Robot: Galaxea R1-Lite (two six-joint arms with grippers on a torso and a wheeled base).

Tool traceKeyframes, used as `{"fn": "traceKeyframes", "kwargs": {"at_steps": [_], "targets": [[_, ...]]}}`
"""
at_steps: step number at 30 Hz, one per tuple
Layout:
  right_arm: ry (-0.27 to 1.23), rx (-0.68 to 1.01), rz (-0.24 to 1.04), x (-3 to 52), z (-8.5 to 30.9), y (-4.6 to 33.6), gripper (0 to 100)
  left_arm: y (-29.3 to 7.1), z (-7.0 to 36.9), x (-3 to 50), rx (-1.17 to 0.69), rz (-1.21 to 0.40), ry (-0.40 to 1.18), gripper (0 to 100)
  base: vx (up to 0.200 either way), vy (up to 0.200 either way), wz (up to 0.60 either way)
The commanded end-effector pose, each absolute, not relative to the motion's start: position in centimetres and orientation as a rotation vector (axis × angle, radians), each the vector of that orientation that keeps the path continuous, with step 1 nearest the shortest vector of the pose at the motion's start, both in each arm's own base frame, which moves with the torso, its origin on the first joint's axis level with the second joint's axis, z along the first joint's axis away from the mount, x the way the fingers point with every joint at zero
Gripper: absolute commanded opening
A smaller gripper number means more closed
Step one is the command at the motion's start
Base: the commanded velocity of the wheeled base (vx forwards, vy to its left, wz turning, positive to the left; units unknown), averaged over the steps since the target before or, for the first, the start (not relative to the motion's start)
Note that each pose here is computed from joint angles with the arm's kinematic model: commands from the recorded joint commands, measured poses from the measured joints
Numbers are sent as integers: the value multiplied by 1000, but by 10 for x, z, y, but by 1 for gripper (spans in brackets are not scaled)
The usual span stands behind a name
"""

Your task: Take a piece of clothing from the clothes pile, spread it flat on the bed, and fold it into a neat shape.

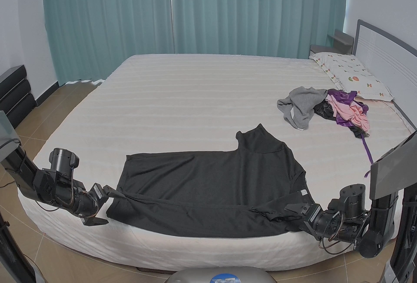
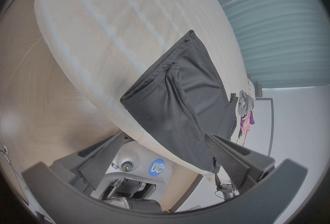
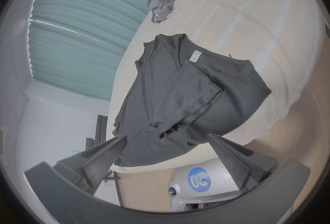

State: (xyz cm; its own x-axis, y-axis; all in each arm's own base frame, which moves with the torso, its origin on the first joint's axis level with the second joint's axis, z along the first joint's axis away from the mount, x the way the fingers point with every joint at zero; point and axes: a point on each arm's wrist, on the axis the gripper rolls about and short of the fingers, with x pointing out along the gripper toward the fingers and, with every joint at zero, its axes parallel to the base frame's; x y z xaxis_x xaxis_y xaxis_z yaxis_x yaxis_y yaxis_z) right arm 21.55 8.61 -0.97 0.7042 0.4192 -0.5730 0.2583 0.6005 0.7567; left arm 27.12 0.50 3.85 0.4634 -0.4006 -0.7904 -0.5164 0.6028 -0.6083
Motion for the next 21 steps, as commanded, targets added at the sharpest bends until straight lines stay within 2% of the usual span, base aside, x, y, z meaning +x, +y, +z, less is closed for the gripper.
{"fn": "traceKeyframes", "kwargs": {"at_steps": [1,21], "targets": [[762,986,120,230,-9,89,100,5,37,271,-979,88,1141,100,0,0,0],[772,989,69,244,-28,84,100,5,37,271,-978,90,1141,100,0,0,0]]}}
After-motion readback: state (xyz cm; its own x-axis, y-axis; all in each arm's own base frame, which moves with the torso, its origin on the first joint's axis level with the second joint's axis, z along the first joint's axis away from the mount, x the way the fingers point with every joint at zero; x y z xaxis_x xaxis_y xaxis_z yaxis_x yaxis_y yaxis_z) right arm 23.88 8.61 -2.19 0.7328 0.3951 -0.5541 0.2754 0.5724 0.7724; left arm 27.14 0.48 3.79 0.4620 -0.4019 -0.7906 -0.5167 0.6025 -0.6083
